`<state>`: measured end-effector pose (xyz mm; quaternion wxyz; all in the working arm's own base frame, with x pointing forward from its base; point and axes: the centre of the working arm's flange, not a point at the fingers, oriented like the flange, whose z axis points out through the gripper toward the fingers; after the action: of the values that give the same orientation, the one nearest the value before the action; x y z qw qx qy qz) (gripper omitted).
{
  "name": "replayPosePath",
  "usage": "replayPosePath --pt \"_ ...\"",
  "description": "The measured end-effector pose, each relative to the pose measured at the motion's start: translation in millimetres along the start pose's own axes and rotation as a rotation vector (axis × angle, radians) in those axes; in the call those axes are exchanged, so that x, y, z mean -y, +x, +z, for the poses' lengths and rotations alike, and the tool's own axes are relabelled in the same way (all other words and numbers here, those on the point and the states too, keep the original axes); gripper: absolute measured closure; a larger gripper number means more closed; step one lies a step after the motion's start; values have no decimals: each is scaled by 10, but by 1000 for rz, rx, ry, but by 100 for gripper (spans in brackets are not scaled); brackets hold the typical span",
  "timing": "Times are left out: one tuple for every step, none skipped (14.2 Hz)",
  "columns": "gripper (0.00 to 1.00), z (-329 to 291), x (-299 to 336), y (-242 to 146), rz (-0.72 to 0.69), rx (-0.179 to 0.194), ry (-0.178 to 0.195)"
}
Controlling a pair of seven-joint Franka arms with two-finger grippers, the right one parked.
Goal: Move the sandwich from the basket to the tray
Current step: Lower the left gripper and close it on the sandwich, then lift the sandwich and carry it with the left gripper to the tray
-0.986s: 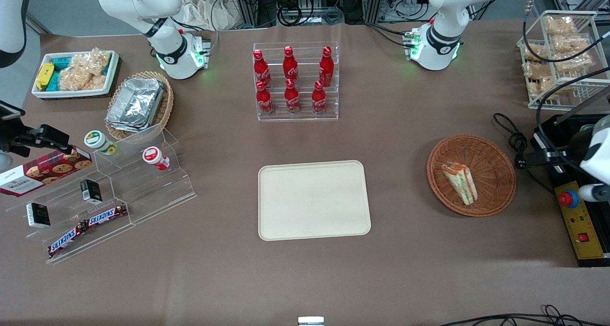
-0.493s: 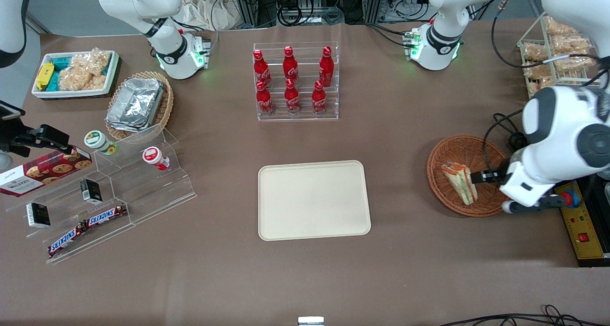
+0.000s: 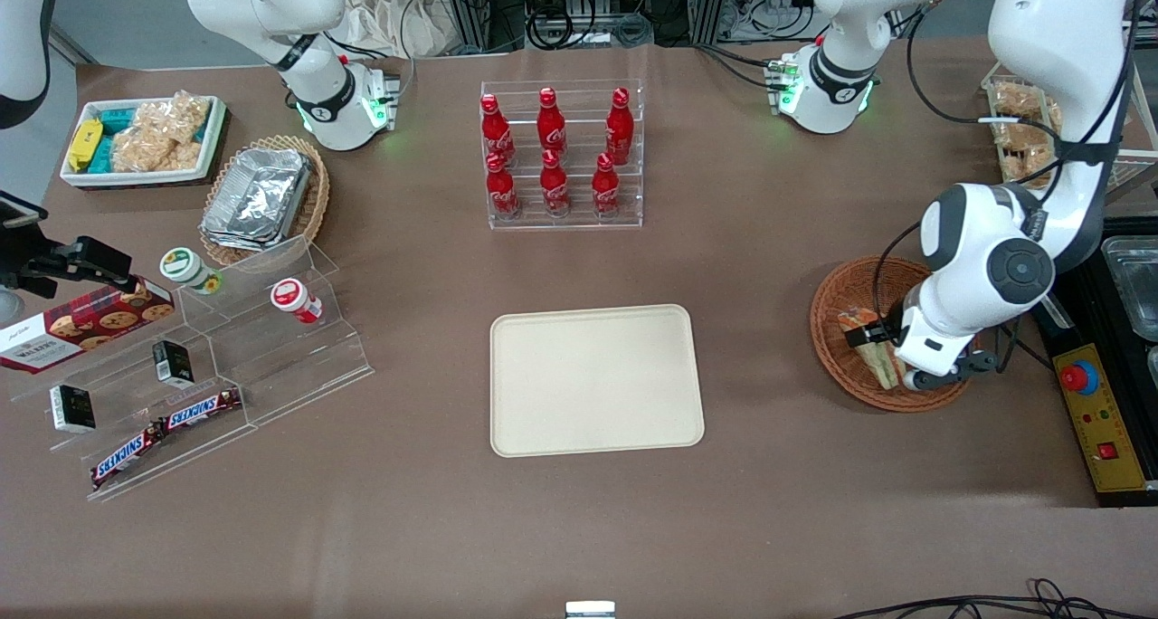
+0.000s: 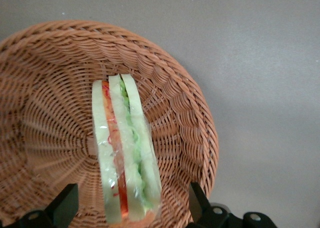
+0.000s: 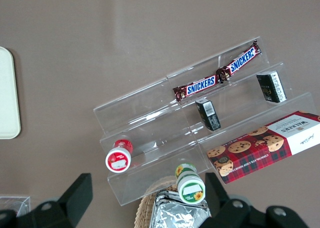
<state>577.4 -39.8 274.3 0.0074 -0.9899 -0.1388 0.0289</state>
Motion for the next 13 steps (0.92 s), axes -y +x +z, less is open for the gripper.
replayPosePath --pt "1 64 12 -19 -2 -3 -4" --pt "3 102 25 -22 -3 -5 -5" --pt "3 126 33 -17 -5 -7 -7" --pt "11 145 49 -10 -6 -7 -6" --pt "21 160 86 3 -4 -9 1" --pt "34 170 130 20 -1 -13 10" --pt "44 172 164 34 0 -17 15" --pt "56 165 179 45 -2 -21 15" --pt "63 144 173 56 -1 -24 15" --pt "72 95 163 72 2 -19 21" --pt "79 -13 147 96 3 -1 37" --pt "81 -207 112 139 5 23 57" --pt "81 -493 49 190 9 44 76"
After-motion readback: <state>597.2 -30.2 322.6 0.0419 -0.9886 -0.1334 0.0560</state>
